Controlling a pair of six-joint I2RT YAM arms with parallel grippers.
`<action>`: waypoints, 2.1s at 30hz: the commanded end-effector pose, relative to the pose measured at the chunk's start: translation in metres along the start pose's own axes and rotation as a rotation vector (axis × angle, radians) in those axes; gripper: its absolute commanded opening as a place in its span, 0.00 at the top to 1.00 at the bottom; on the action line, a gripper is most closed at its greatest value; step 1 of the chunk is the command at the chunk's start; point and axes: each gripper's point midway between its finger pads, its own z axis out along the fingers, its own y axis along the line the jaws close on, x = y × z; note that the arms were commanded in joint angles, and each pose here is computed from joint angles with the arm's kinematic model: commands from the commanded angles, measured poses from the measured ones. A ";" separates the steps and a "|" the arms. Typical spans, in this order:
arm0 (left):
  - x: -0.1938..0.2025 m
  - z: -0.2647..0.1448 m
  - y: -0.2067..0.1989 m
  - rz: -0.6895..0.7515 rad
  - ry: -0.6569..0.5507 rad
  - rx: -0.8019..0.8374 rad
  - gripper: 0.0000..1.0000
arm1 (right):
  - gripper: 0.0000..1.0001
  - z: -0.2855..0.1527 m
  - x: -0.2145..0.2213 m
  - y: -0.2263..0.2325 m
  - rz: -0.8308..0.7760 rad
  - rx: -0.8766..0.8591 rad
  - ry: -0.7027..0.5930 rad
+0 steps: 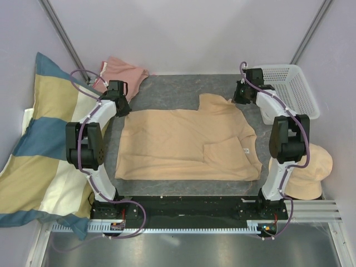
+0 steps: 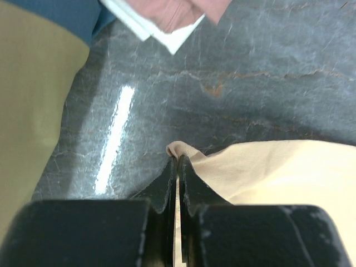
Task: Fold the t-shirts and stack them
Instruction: Grap the side of the flattened tshirt furthest away from the robot with both arms, then fold the other side of the tshirt into a rectangle
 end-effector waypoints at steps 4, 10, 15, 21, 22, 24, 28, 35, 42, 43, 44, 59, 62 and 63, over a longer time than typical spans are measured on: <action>0.004 -0.006 0.004 -0.035 0.002 -0.010 0.98 | 1.00 -0.049 -0.009 -0.029 0.072 0.201 -0.092; 0.010 -0.006 0.007 -0.037 0.022 -0.021 0.98 | 1.00 -0.074 0.005 -0.050 0.144 0.319 -0.102; 0.014 -0.012 0.011 -0.037 0.026 -0.031 0.98 | 1.00 -0.090 0.020 -0.049 0.166 0.314 -0.099; 0.025 -0.015 0.018 -0.042 0.049 -0.054 0.98 | 1.00 -0.114 0.035 -0.052 0.164 0.326 -0.107; 0.027 -0.016 0.019 -0.043 0.054 -0.057 0.98 | 1.00 -0.117 0.039 -0.054 0.163 0.334 -0.103; 0.031 -0.019 0.022 -0.047 0.058 -0.067 0.98 | 1.00 -0.127 0.040 -0.053 0.163 0.326 -0.114; 0.029 -0.026 0.029 -0.043 0.044 -0.092 0.98 | 1.00 -0.139 0.047 -0.058 0.161 0.352 -0.119; 0.012 -0.040 0.036 -0.033 -0.010 -0.117 0.98 | 1.00 -0.154 0.060 -0.063 0.171 0.368 -0.114; 0.009 -0.052 0.038 -0.032 -0.032 -0.109 0.98 | 1.00 -0.175 0.068 -0.059 0.181 0.352 -0.127; 0.010 -0.053 0.039 -0.032 -0.030 -0.110 0.98 | 0.99 -0.177 0.069 -0.058 0.182 0.347 -0.125; 0.012 -0.054 0.040 -0.031 -0.028 -0.111 0.98 | 1.00 -0.182 0.071 -0.058 0.184 0.344 -0.126; 0.048 -0.067 0.052 -0.045 0.022 -0.117 0.98 | 0.99 -0.207 0.119 -0.048 0.231 0.266 -0.075; 0.056 -0.067 0.055 -0.050 0.040 -0.123 0.98 | 0.99 -0.207 0.132 -0.048 0.241 0.257 -0.054; 0.058 -0.067 0.055 -0.051 0.043 -0.124 0.98 | 0.99 -0.205 0.139 -0.049 0.243 0.258 -0.038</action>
